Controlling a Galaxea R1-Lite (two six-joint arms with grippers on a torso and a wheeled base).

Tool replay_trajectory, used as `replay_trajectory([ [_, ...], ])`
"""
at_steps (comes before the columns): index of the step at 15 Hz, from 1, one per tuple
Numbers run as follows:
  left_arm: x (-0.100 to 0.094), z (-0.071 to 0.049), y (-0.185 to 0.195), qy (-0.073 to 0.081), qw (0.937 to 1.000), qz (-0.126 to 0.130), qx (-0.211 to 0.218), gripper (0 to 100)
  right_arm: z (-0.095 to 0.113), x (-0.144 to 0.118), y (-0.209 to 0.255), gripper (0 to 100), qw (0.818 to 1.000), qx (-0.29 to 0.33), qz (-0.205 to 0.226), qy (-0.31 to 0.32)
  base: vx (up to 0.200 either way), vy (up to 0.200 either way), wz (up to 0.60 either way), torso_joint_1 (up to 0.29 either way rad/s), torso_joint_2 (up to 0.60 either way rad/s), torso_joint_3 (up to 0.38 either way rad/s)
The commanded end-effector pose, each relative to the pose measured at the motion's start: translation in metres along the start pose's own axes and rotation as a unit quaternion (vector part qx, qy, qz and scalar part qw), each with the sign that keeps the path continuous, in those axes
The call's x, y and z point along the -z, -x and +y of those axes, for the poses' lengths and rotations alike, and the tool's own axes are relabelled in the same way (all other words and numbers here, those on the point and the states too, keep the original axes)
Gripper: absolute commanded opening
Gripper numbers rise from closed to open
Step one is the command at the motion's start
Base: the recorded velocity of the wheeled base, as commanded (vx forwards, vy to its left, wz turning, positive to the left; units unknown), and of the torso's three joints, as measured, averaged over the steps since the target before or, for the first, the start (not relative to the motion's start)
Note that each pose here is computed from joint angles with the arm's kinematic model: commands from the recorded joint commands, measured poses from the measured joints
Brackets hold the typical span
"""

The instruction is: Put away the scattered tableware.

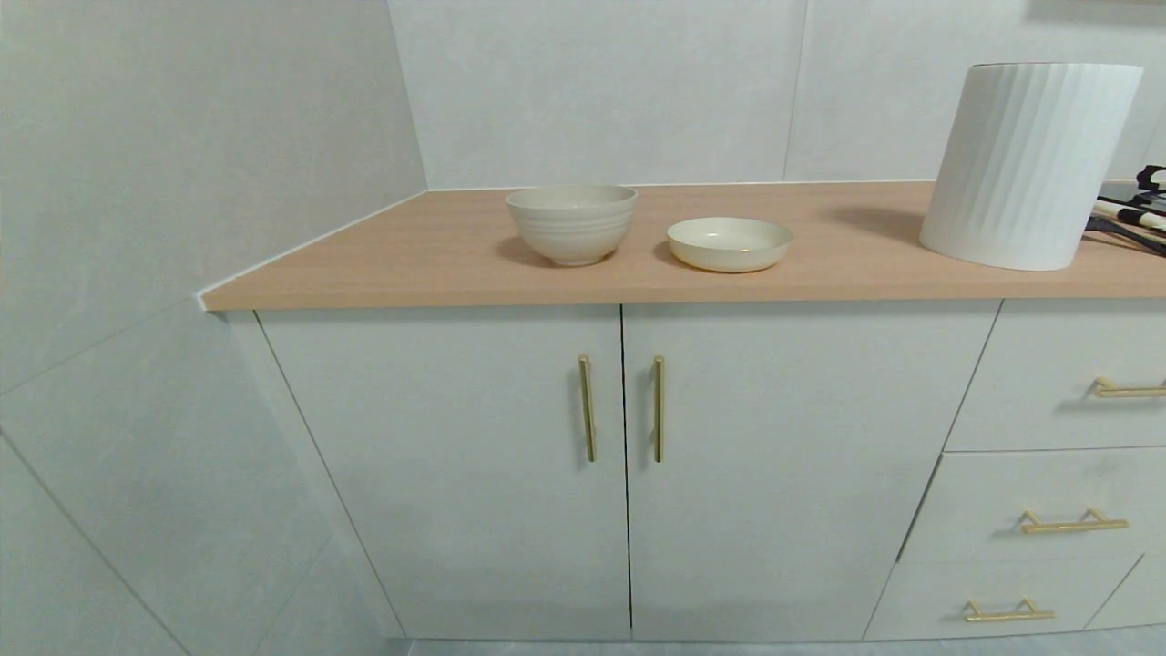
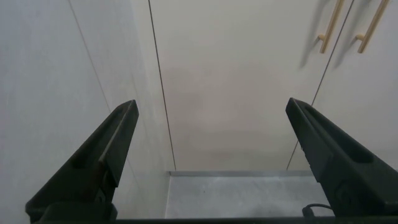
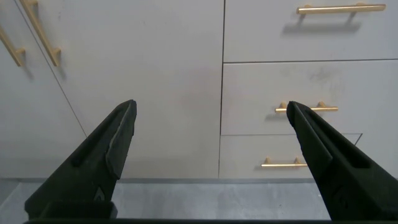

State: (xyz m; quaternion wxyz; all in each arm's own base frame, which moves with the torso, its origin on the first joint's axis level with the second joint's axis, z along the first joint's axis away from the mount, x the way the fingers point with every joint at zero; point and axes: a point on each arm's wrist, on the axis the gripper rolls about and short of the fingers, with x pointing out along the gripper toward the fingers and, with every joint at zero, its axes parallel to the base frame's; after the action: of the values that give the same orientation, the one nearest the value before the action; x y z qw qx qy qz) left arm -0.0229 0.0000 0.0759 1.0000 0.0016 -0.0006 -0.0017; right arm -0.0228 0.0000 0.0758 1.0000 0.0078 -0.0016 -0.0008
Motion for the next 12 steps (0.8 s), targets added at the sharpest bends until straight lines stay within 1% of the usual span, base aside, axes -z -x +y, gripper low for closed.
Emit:
replay_trajectory([
  [1, 0.0, 0.0, 0.0, 0.001, 1.0, 0.0, 0.0, 100, 0.0, 0.0, 0.0, 100, 1.0, 0.0, 0.0, 0.0, 0.0, 0.0, 0.0, 0.0, 0.0, 0.0],
  [2, 0.0, 0.0, 0.0, 0.001, 1.0, 0.0, 0.0, 100, 0.0, 0.0, -0.0001, 100, 1.0, 0.0, 0.001, 0.0, 0.0, 0.0, 0.0, 0.0, 0.0, 0.0],
  [3, 0.0, 0.0, 0.0, 0.001, 1.0, 0.0, 0.0, 100, 0.0, 0.0, 0.0, 100, 1.0, 0.0, 0.0, 0.0, 0.0, 0.2, 0.0, 0.002, 0.01, 0.002],
  [12, 0.0, 0.0, 0.0, 0.0, 1.0, 0.0, 0.0, 100, 0.0, -0.0002, -0.0001, 100, 1.0, 0.0, 0.0, 0.0, 0.0, 0.0, 0.0, 0.0, 0.0, 0.0],
])
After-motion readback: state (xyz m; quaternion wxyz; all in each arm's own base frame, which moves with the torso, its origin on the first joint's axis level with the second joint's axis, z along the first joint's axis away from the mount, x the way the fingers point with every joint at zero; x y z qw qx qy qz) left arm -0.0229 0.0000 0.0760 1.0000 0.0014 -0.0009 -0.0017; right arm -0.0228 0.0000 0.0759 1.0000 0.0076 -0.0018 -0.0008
